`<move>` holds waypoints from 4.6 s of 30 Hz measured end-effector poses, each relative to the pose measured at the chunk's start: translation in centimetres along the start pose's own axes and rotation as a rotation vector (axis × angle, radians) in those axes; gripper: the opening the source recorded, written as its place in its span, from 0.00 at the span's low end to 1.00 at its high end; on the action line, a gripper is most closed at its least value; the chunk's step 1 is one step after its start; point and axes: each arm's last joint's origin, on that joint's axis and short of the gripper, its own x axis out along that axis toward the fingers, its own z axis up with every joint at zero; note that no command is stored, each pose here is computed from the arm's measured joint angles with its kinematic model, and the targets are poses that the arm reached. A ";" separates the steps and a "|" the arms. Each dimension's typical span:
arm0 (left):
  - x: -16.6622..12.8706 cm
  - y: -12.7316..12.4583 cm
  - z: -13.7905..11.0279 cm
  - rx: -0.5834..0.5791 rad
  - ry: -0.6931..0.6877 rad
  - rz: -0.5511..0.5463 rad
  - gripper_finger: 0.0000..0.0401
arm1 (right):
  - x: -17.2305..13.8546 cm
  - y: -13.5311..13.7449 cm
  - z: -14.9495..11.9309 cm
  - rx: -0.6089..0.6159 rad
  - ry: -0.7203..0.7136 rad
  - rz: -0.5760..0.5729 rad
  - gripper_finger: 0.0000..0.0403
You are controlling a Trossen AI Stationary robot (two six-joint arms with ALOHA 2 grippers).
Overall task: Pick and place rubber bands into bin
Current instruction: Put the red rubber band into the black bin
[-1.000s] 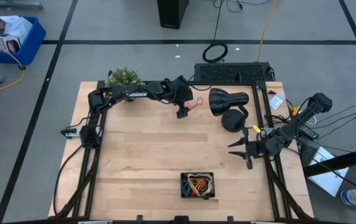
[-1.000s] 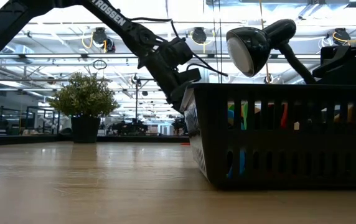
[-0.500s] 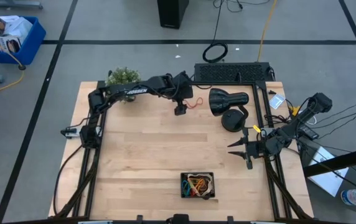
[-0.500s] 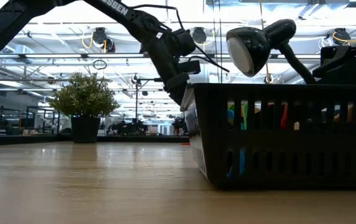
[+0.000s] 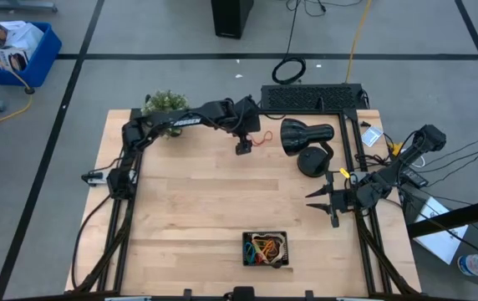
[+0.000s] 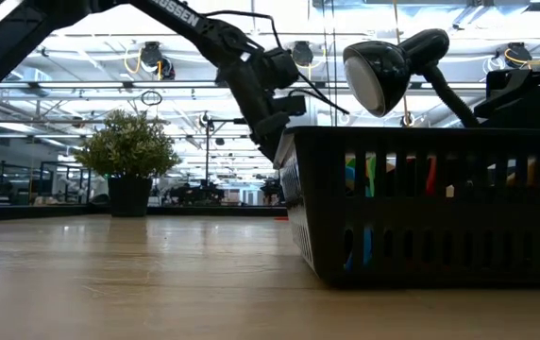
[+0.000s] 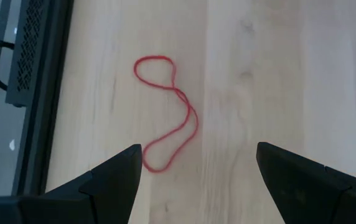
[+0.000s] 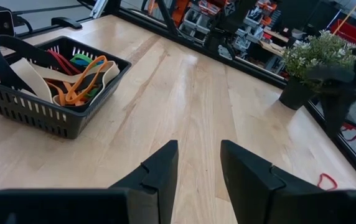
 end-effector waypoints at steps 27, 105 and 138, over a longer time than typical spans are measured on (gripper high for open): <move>3.8 -0.3 4.0 0.058 0.130 0.078 0.81 | 0.0 0.0 0.0 -0.006 0.005 0.000 0.29; 9.3 -1.5 1.8 0.597 0.356 0.049 0.81 | 0.0 -0.1 -0.1 -0.003 0.012 -0.049 0.29; 9.5 -4.0 3.6 0.382 0.176 -0.104 0.81 | 0.0 -0.2 0.0 -0.012 0.012 -0.054 0.29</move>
